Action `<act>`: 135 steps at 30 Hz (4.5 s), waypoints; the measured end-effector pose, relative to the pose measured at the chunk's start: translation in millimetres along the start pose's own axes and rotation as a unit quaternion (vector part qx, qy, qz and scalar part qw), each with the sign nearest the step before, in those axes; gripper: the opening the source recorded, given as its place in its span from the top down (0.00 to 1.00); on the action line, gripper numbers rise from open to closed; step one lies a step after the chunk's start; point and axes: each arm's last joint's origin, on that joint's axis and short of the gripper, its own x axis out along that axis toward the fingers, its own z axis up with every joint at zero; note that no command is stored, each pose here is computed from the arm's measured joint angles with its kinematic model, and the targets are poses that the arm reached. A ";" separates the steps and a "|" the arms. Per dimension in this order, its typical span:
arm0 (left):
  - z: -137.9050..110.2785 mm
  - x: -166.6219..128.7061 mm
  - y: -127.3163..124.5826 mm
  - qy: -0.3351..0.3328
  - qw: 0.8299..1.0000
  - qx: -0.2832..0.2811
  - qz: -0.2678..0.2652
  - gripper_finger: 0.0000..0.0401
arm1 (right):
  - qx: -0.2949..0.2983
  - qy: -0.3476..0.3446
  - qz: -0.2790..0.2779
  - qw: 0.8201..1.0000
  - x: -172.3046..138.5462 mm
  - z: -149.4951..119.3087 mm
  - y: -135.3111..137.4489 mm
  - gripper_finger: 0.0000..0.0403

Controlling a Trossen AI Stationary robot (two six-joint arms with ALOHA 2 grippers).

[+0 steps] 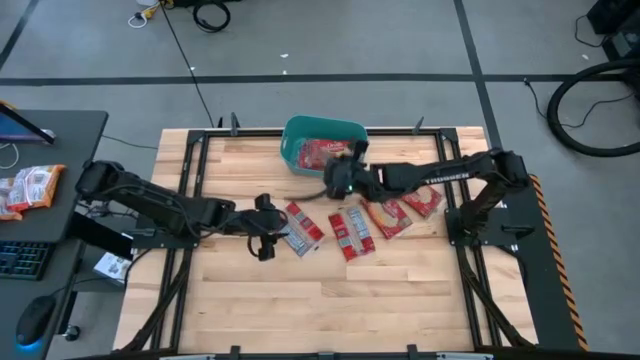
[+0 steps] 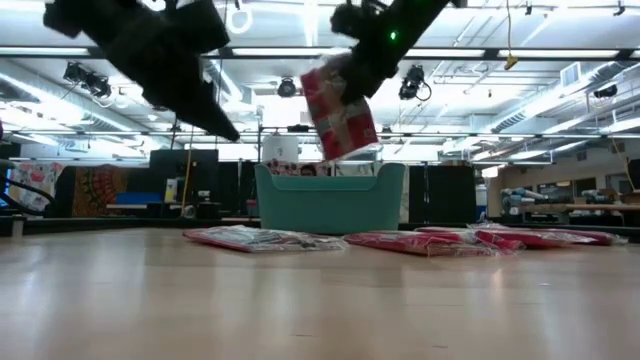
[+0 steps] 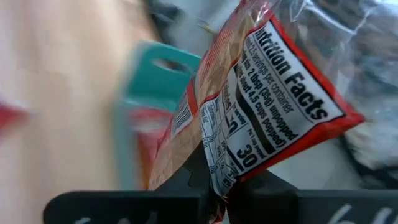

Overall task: Sort popcorn bags into baskets
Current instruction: Put the red popcorn bag into the green bin

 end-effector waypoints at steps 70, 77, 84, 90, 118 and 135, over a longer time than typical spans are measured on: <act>-24.0 5.2 25.3 0.074 0.997 -0.015 0.003 0.58 | 0.008 0.214 0.127 0.968 97.9 -13.6 -18.0 0.53; -29.1 4.3 24.6 0.103 0.994 -0.012 -0.018 0.58 | 0.041 0.196 0.127 0.971 68.9 -20.5 -36.0 0.54; -28.7 6.7 25.0 0.098 0.995 -0.016 -0.003 0.58 | 0.083 0.126 0.149 0.977 48.7 -46.6 -25.4 0.56; -33.4 3.8 13.6 0.111 0.992 0.059 -0.023 0.58 | 0.088 0.107 0.160 0.977 27.6 -62.0 -13.4 0.56; -28.8 51.1 -17.6 0.174 0.932 0.317 0.034 0.40 | 0.093 -0.120 0.223 0.963 1.9 -103.5 47.6 0.56; -36.0 62.0 -17.7 0.197 0.901 0.385 0.022 0.41 | 0.098 -0.171 0.271 0.942 -17.3 -102.3 66.3 0.56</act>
